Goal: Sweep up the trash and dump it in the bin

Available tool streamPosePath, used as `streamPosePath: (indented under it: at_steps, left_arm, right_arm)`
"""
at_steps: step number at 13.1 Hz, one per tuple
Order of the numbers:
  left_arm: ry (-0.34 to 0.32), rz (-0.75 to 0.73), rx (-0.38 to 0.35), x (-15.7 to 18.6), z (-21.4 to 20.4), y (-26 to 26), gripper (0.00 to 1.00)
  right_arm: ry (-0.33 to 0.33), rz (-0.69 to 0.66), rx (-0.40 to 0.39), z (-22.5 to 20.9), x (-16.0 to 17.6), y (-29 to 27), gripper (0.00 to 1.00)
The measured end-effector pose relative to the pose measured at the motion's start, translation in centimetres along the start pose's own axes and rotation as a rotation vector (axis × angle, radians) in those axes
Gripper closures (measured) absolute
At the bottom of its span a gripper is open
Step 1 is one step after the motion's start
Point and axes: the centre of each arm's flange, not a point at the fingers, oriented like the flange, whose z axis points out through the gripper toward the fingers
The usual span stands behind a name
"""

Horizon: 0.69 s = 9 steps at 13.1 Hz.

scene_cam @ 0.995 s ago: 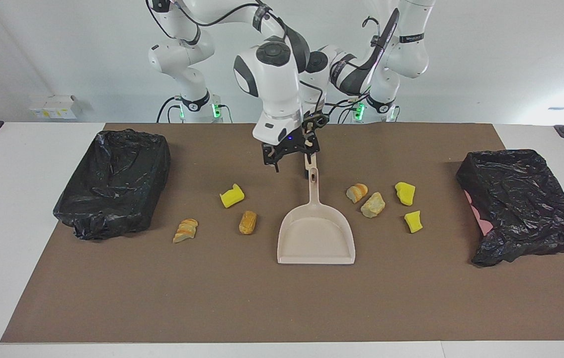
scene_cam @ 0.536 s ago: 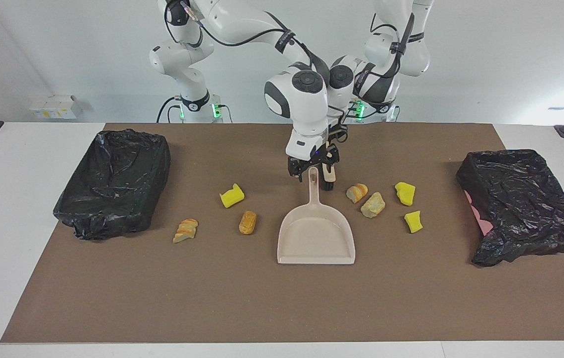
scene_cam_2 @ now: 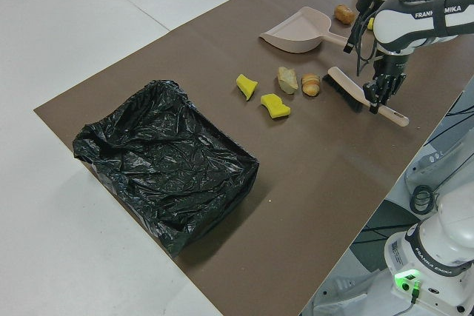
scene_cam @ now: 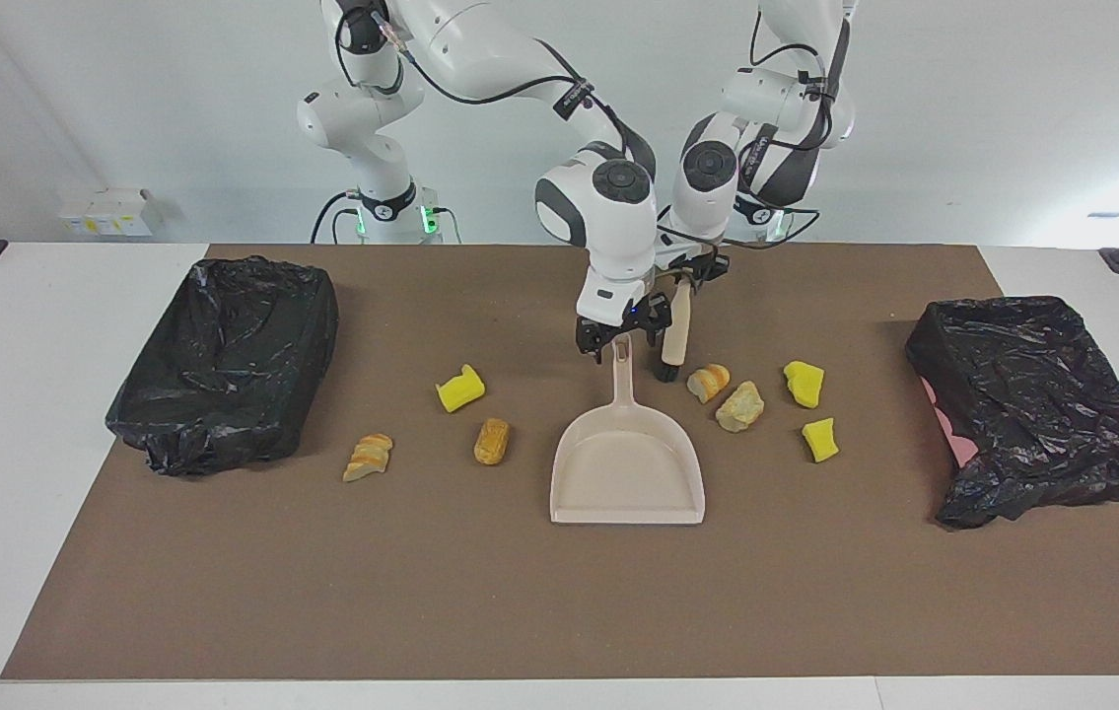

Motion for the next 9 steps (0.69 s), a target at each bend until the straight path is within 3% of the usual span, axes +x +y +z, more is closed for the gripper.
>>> streamPosePath:
  at_steps: [2, 5, 8, 9]
  left_arm:
    - [-0.022, 0.027, -0.004, 0.2, -0.8, -2.3, 0.74]
    - [-0.042, 0.06, -0.036, 0.2, -3.2, -7.0, 0.74]
    - [-0.022, 0.184, -0.059, -0.8, -4.6, -11.8, 0.74]
    - [-0.018, 0.222, -0.057, -1.0, -4.7, -13.0, 0.74]
  right_arm:
    - [0.0, 0.005, -0.002, 0.0, 0.1, 0.2, 0.0]
    - [-0.001, 0.006, -0.003, 0.1, 0.1, 0.2, 0.3]
    - [-0.001, 0.007, -0.003, 0.1, 0.1, 0.3, 0.37]
    - [-0.001, 0.007, -0.003, 0.1, 0.1, 0.3, 0.45]
